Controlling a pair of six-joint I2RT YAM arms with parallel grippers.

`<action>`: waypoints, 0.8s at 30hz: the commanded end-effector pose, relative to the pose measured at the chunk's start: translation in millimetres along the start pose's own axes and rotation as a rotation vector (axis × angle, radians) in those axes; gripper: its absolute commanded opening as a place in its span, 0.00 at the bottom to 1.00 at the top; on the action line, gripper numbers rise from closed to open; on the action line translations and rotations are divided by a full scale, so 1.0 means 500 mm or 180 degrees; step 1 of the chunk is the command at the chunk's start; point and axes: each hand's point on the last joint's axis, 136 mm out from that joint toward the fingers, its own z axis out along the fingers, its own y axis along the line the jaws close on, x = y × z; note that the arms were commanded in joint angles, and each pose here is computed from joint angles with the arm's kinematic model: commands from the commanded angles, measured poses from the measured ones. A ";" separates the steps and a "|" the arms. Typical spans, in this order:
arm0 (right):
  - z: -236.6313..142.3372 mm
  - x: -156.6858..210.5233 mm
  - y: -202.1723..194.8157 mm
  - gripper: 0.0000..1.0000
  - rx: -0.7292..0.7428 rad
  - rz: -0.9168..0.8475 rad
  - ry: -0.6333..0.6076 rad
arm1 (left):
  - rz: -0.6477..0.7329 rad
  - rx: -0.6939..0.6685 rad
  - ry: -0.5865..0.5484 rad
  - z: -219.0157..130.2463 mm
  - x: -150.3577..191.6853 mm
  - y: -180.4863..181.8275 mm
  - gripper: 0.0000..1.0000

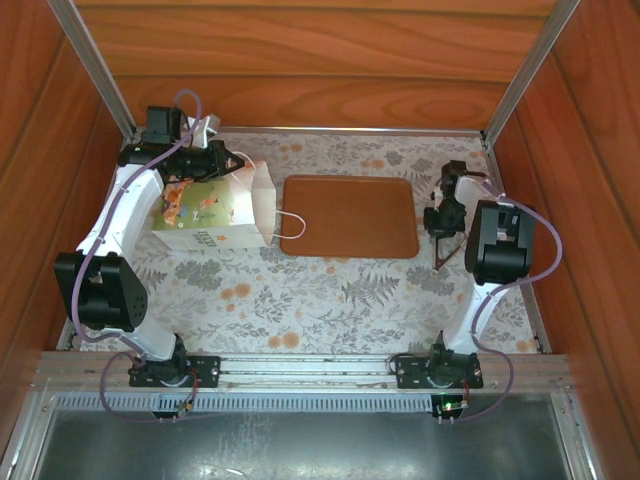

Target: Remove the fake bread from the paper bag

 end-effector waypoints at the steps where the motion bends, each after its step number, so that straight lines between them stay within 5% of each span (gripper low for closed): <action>1: -0.020 0.023 0.011 0.35 -0.0022 0.0094 0.0215 | 0.0073 0.0138 -0.0017 -0.005 -0.005 -0.026 0.00; 9: -0.126 0.069 -0.029 0.72 0.0223 0.0901 -0.0194 | 0.0069 0.0178 0.0038 0.002 0.004 -0.026 0.00; 15: -0.114 0.111 -0.059 1.00 -0.0200 0.1553 -0.0184 | 0.0092 0.0183 0.0031 0.002 0.002 -0.028 0.00; 24: -0.053 0.094 -0.041 1.00 -0.0482 0.1566 0.0062 | 0.0101 0.0195 0.0019 0.000 -0.002 -0.033 0.00</action>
